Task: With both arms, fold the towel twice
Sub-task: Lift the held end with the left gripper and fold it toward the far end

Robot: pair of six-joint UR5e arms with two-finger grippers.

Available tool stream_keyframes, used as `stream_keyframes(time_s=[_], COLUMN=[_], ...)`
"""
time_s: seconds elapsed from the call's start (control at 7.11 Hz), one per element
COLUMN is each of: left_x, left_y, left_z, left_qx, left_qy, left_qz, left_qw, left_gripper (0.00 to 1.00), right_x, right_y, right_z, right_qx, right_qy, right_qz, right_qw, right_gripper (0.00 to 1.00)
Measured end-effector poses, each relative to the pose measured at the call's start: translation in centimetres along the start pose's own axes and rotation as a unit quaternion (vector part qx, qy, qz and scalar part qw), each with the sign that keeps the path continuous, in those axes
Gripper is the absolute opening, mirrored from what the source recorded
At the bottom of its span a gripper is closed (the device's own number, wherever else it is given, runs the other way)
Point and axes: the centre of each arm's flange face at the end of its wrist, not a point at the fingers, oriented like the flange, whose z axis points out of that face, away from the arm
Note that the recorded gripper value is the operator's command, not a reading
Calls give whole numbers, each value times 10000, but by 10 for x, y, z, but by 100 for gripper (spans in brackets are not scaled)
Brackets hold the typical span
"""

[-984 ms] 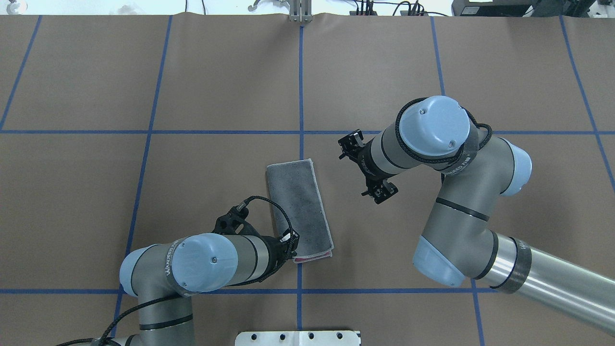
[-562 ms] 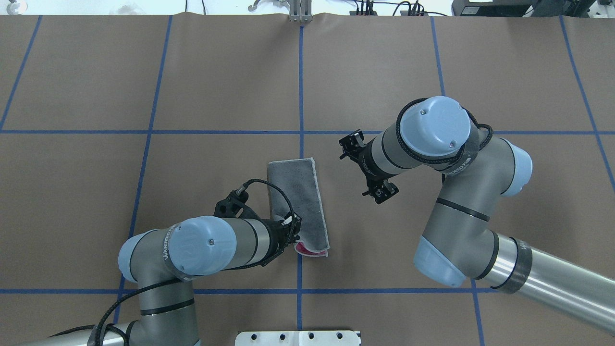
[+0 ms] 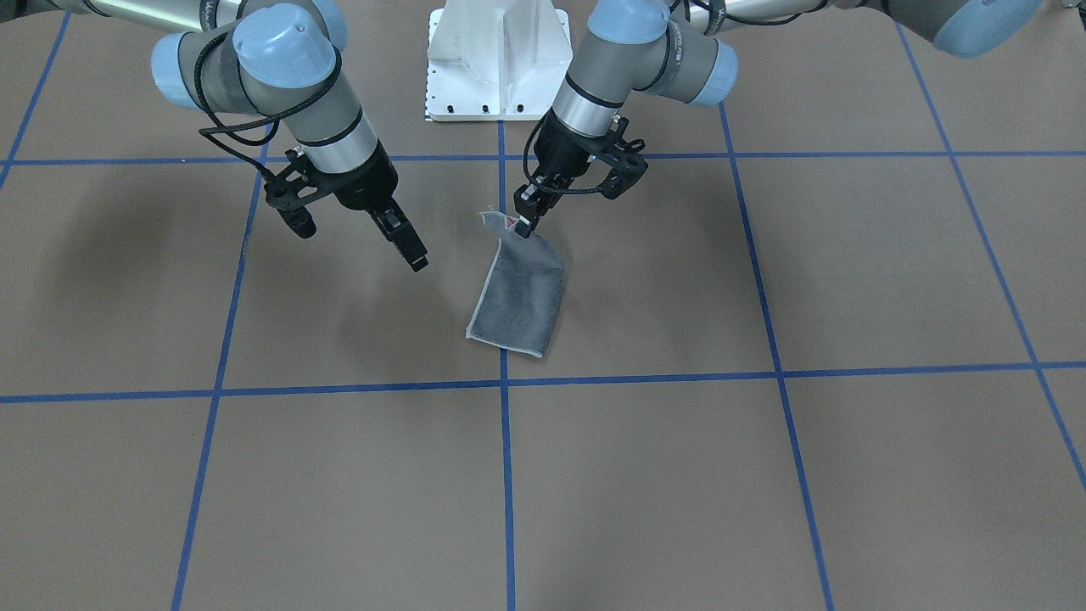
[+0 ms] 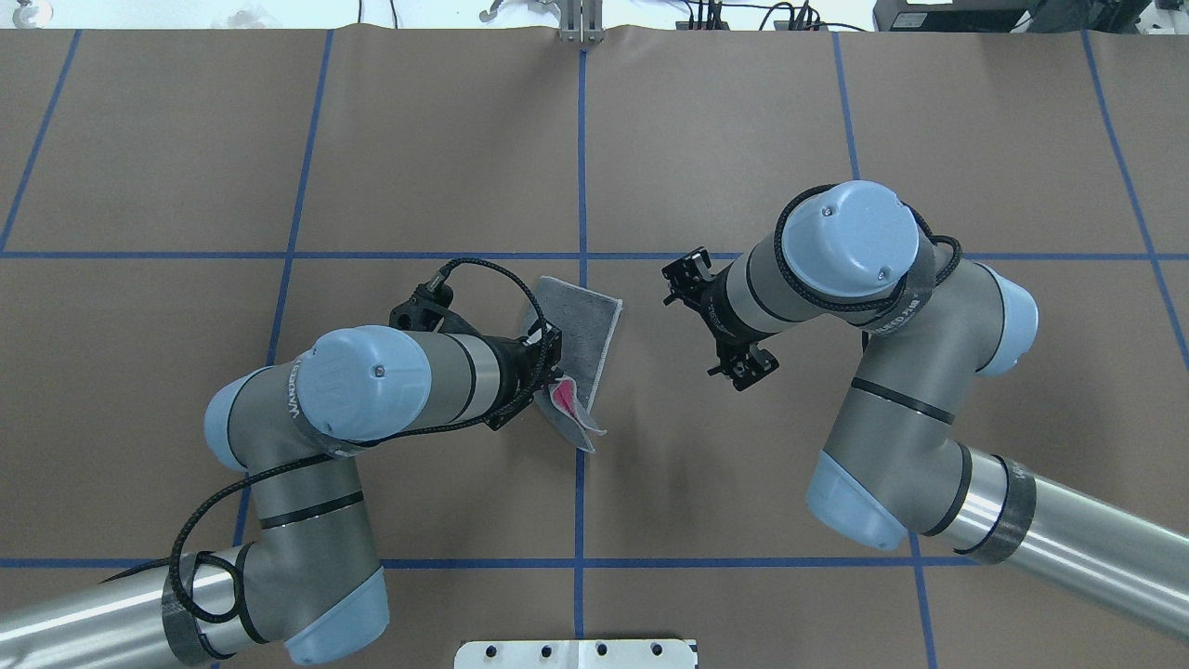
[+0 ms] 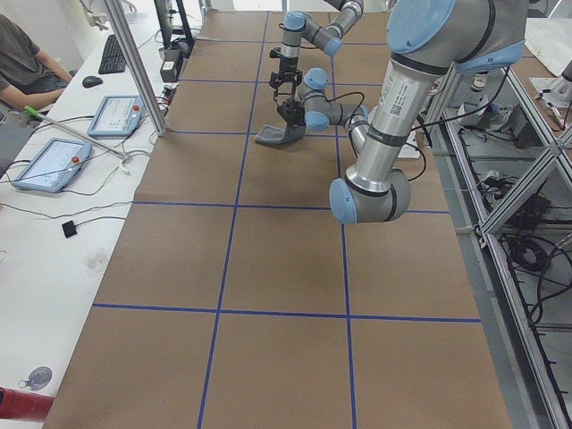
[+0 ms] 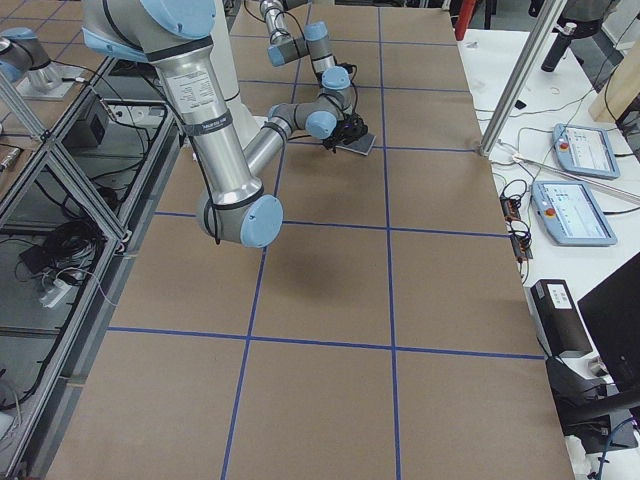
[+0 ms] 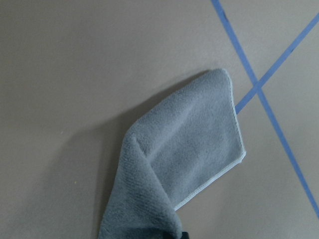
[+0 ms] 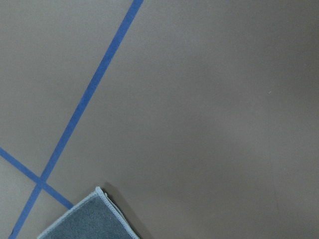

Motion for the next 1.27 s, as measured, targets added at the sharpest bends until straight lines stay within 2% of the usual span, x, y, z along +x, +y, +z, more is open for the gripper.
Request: stream_keyframes(time_s=[0.42, 0.84, 1.27], left_x=[38, 68, 82], left_y=[-23, -52, -69], left_z=[21, 45, 71], left_qx=[255, 483, 617], left_qy=[37, -65, -81], left_qz=[-92, -188, -238], left_qw=[9996, 9986, 9978], left_gripper=[0, 0, 0], right_x=[4, 5, 5], right_y=[-6, -7, -7], right_z=[3, 5, 4], right_qx=[45, 59, 74], right_qy=[40, 49, 31], right_qz=[-35, -67, -71], right_qw=[10000, 9999, 9999], right_gripper=[100, 100, 100])
